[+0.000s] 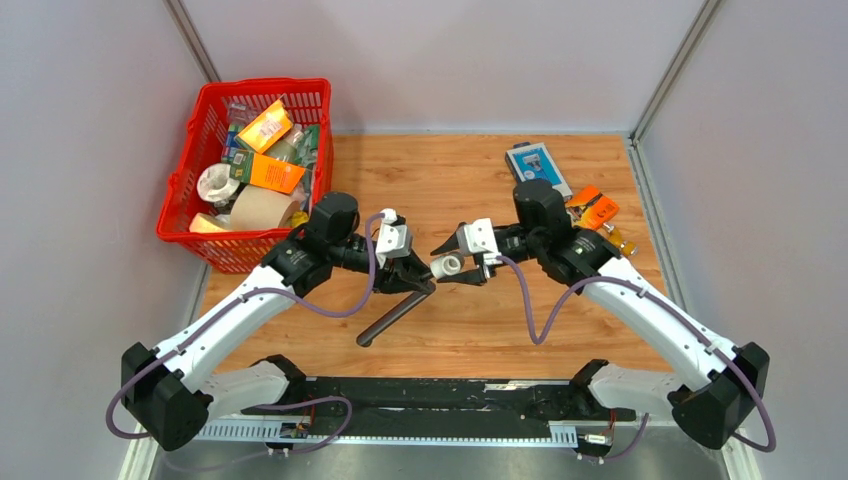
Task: Install the water faucets
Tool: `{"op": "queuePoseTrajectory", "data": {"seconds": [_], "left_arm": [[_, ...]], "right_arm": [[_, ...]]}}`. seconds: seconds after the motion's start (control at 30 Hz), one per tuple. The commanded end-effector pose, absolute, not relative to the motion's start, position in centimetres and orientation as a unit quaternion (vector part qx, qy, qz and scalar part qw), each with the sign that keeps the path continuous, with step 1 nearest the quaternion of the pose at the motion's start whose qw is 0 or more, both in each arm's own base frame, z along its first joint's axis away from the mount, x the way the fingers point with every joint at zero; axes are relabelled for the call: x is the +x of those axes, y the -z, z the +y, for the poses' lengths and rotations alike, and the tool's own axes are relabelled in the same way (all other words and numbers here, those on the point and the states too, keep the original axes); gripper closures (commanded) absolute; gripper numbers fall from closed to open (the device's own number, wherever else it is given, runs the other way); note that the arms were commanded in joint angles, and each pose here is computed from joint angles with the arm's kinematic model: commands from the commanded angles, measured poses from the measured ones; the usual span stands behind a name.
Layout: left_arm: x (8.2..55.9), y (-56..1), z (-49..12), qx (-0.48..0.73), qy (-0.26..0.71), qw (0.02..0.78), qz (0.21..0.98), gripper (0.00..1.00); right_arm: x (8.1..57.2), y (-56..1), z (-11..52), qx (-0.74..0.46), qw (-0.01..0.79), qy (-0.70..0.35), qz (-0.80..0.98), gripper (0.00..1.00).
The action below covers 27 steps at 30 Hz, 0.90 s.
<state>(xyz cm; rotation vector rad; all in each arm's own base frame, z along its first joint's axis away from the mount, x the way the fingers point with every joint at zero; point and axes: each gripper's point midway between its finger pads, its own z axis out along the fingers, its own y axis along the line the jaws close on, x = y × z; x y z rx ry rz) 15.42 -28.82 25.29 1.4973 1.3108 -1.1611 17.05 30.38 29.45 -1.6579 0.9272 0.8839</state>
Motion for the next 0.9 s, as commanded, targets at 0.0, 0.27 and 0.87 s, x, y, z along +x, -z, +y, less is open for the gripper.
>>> {"op": "queuePoseTrajectory", "data": {"seconds": [0.0,0.27,0.87], "left_arm": [[16.3,-29.3,-28.8,0.608,0.424,0.478,0.471,1.00],[19.9,-29.3,-27.1,0.586,0.257,0.601,0.479,1.00],[19.6,-29.1,-26.7,0.576,0.111,0.679,0.442,1.00]], "right_arm": [[16.5,-30.0,31.2,-0.664,0.452,-0.420,0.422,0.56],[21.1,-28.2,33.3,-0.517,0.360,-0.451,0.632,0.98],[28.6,-26.7,34.9,-0.307,0.291,-0.464,0.778,0.52]]}}
